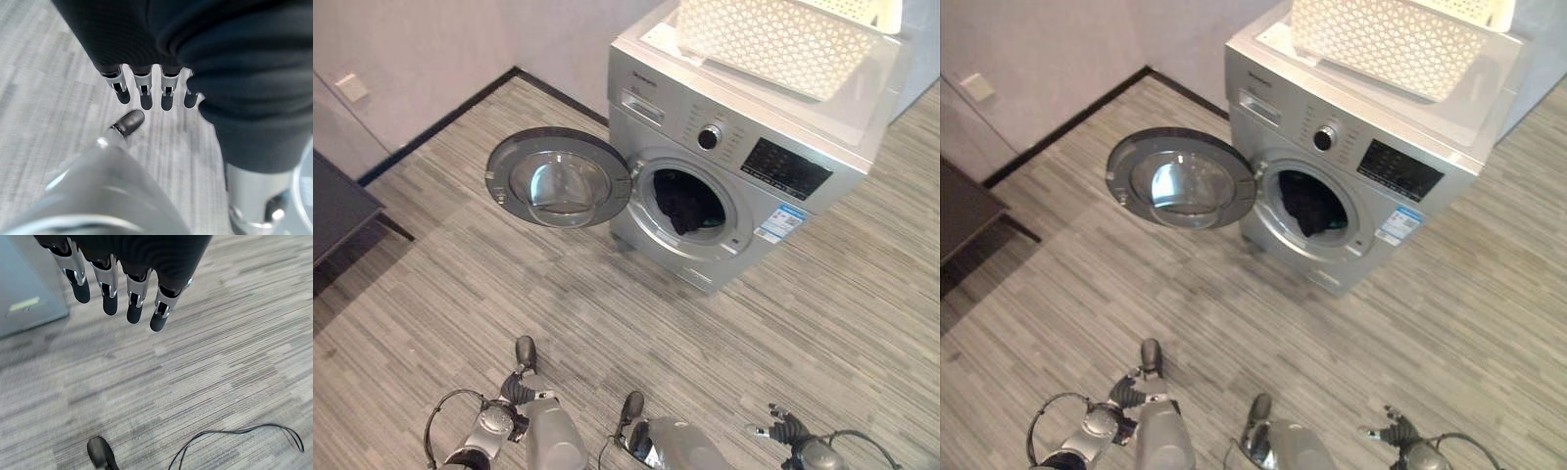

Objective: Grab the laundry basket,head to the washer,open it,put in the laundry and shut it.

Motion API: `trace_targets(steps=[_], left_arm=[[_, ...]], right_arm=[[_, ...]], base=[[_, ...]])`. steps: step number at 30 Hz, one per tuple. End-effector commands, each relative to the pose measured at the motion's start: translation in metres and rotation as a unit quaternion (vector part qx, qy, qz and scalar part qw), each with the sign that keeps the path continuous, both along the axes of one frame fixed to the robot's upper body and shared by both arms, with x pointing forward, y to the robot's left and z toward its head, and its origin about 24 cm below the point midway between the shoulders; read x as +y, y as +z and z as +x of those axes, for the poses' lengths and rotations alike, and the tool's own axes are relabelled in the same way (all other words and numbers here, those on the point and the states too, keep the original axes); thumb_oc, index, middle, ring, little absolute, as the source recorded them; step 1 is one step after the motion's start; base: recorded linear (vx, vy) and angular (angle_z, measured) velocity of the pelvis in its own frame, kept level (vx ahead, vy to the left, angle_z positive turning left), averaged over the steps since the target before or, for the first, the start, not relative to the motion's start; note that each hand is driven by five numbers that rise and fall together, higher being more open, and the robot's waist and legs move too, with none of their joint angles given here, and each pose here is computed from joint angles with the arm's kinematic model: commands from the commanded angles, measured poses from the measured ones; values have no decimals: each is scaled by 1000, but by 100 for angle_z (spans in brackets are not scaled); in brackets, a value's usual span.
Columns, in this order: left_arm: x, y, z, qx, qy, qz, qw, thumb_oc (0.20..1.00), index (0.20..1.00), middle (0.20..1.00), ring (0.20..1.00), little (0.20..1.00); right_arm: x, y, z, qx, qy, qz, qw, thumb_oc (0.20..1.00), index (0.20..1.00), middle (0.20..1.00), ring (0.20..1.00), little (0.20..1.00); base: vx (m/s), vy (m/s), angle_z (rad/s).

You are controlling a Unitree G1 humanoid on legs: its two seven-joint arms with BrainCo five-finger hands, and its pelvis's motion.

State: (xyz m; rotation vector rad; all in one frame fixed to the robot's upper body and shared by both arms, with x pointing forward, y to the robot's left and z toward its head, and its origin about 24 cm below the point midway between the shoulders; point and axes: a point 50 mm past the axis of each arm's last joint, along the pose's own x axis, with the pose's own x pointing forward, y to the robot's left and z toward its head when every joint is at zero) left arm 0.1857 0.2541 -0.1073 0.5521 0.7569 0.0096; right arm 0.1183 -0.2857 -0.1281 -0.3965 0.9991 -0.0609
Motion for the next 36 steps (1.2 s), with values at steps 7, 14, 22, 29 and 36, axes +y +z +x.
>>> trace_targets(steps=[7,14,22,29,36], left_arm=[[28,38,14,-88,-14,34,995,1000,1000,1000,1000,1000],[43,49,11,-104,-14,63,993,1000,1000,1000,1000,1000],[73,53,4,-98,41,89,990,1000,1000,1000,1000,1000],[138,115,37,-116,43,228,966,1000,1000,1000,1000,1000],[173,224,87,-198,54,361,910,1000,1000,1000,1000,1000]], right_arm=[[9,17,9,-71,27,32,997,1000,1000,1000,1000,1000],[17,19,4,-74,54,42,995,1000,1000,1000,1000,1000],[3,9,-13,-29,33,10,999,1000,1000,1000,1000,1000],[-4,12,-9,-27,51,-1,998,1000,1000,1000,1000,1000],[-8,9,-22,-14,19,16,1000,1000,1000,1000,1000,1000]], base=[[29,181,-29],[-20,145,-21],[7,66,-7],[-16,31,-11],[43,86,-17]])
